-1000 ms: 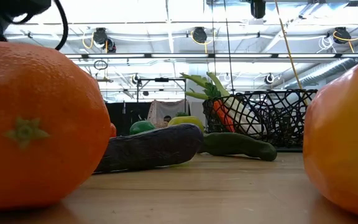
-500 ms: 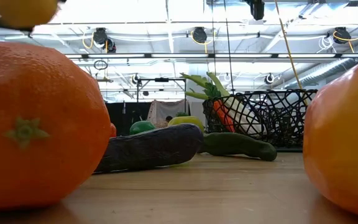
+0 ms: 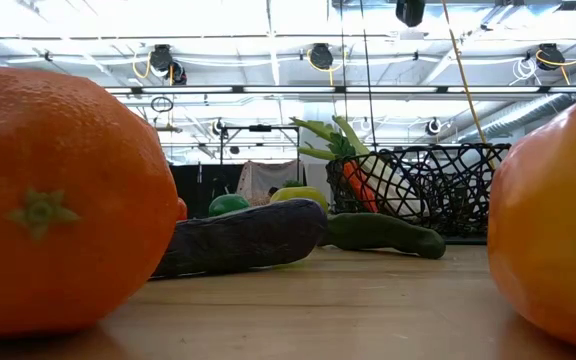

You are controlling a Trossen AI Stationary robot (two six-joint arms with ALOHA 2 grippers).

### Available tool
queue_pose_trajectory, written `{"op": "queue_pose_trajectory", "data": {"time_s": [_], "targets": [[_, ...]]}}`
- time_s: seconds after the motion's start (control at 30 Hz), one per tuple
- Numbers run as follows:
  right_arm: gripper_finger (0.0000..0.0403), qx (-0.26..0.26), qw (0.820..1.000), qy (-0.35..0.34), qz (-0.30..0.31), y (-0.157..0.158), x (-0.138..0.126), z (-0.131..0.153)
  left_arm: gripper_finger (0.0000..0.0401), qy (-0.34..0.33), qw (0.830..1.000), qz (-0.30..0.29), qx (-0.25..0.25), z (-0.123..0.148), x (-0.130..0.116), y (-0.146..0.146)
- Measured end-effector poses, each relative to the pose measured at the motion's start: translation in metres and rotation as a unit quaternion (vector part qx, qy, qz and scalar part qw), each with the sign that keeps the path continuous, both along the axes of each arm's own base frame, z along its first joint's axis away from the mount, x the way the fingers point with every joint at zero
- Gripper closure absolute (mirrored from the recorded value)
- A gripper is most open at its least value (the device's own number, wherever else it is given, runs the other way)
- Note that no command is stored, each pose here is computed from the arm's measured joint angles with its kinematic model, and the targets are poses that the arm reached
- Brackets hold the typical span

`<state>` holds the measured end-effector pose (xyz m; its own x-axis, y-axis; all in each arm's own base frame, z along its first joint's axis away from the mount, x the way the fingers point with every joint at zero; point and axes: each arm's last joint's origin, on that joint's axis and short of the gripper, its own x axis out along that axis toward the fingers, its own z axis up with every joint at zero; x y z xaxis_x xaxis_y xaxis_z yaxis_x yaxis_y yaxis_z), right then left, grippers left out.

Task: Build produce basket
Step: Put the yellow lemon into the black woven basket

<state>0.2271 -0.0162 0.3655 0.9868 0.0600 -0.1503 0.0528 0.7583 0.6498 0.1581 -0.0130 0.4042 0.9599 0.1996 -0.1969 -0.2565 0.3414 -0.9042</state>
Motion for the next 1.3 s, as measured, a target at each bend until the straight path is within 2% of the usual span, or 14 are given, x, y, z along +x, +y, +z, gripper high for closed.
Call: {"op": "queue_pose_trajectory", "data": {"time_s": [0.13,0.3,0.5,0.6,0.97,1.13,1.3], "targets": [[0.0209,0.003,0.999,-0.002,0.049,0.003,0.000,0.000,0.0159,-0.065,0.997,0.021,-0.022,0.011,0.008,0.003],[0.0209,-0.018,0.996,-0.008,0.088,0.005,-0.001,0.001,0.0159,-0.121,0.991,0.026,-0.048,0.020,0.015,0.003],[0.0209,-0.028,0.994,-0.010,0.107,0.006,-0.001,0.001,0.0158,-0.136,0.987,0.031,-0.081,0.020,0.018,0.004],[0.0209,-0.039,0.992,-0.013,0.118,0.006,-0.001,0.001,0.0158,-0.133,0.988,0.034,-0.077,0.020,0.018,0.005],[0.0209,-0.051,0.990,-0.016,0.133,0.007,-0.001,0.001,0.0158,-0.104,0.993,0.059,0.002,0.018,0.018,0.007],[0.0209,-0.047,0.988,-0.017,0.146,0.008,-0.001,0.001,0.0157,-0.080,0.990,0.088,0.078,0.017,0.017,0.009],[0.0209,-0.040,0.989,-0.016,0.143,0.008,-0.001,0.001,0.0157,-0.050,0.980,0.114,0.156,0.017,0.016,0.011]]}}
